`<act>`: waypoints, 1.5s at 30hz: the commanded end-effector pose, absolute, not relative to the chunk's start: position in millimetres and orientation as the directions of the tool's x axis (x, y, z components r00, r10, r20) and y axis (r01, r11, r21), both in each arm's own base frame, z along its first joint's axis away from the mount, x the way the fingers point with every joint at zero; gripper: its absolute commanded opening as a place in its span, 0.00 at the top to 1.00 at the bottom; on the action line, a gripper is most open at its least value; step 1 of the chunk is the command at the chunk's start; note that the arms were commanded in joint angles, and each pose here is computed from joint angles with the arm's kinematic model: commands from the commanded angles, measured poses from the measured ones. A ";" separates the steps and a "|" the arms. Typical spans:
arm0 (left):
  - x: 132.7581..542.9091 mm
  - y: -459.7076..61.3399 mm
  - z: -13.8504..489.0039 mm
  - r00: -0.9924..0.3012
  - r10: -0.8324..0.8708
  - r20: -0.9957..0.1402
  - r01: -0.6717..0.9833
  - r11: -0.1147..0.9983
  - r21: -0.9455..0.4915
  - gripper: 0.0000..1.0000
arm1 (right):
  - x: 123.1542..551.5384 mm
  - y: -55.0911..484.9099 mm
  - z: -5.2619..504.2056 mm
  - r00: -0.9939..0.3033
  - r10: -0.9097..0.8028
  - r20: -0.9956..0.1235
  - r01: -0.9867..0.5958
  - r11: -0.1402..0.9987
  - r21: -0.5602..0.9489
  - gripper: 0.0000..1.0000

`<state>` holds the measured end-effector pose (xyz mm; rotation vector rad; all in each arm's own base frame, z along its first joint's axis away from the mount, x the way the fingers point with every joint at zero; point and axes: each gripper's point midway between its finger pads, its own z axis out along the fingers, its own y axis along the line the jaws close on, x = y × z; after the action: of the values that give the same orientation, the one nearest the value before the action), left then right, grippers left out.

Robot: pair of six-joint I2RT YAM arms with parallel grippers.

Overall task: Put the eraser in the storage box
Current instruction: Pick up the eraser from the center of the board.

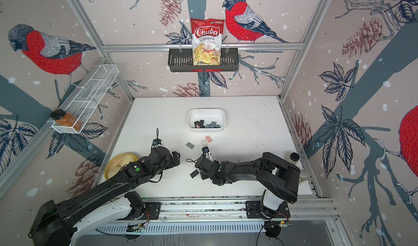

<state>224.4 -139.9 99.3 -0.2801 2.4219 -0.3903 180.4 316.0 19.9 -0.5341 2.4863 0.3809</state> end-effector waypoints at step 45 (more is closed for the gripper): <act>225.5 -140.2 95.7 -0.759 -0.309 -0.572 -0.117 0.930 -0.347 0.03 | 171.9 308.6 8.2 -0.779 -0.334 -0.531 -0.445 0.891 0.092 0.76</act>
<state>224.3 -139.7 95.3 -0.2969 2.4338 -0.3819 181.2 324.4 18.3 -0.5374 2.4738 0.3615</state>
